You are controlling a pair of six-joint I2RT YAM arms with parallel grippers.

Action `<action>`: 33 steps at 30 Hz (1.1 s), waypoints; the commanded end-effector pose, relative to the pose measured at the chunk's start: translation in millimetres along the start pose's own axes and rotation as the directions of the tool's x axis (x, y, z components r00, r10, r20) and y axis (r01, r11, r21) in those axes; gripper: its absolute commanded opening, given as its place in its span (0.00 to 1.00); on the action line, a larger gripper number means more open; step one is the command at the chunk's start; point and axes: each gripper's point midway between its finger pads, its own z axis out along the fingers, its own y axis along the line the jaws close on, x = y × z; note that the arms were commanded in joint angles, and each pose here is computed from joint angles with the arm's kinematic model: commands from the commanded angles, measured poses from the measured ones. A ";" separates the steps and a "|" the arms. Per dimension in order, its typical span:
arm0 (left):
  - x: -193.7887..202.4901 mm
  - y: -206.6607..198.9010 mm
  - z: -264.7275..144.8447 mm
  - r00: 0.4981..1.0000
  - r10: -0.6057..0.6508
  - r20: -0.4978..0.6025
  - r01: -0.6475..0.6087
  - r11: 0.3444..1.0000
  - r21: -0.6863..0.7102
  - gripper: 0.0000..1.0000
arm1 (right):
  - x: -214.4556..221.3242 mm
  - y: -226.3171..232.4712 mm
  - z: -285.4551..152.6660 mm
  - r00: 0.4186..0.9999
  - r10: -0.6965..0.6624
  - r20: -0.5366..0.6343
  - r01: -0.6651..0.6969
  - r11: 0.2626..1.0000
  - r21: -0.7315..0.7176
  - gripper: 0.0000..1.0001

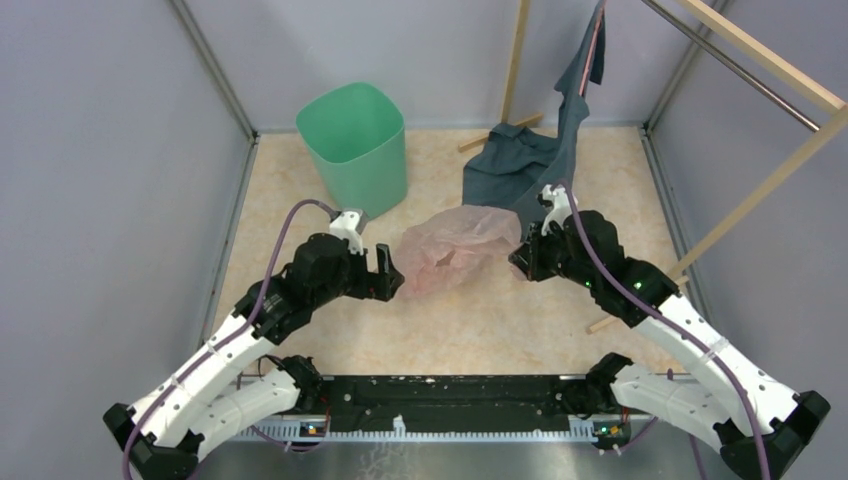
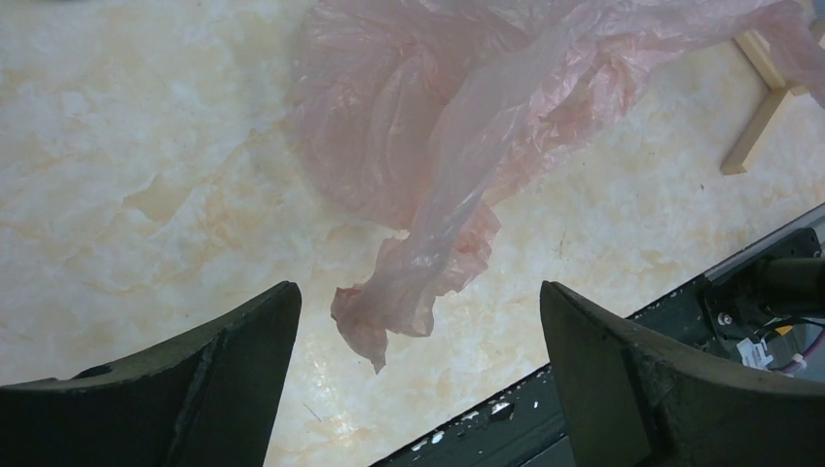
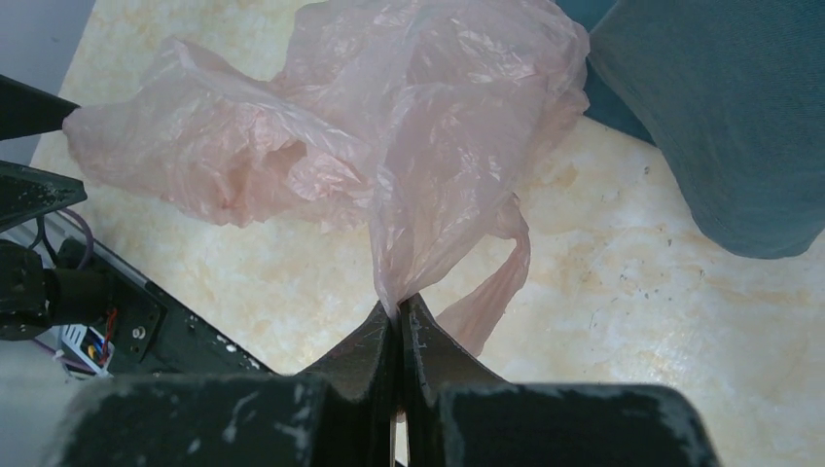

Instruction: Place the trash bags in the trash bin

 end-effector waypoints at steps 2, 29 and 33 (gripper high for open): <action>-3.1 -16.6 0.1 1.000 -0.004 0.027 0.001 0.995 0.099 0.98 | -27.5 4.6 -9.0 0.994 -0.005 0.106 0.005 1.000 -0.002 0.00; 58.4 -49.0 3.6 0.989 -0.060 -0.137 0.106 0.927 0.361 0.44 | -32.2 8.8 -8.2 0.994 -0.015 0.109 0.017 1.000 -0.019 0.00; 64.2 -53.8 1.2 0.984 -0.050 -0.169 0.113 0.914 0.389 0.35 | -29.5 6.4 -8.5 0.994 -0.014 0.108 0.015 1.000 -0.011 0.00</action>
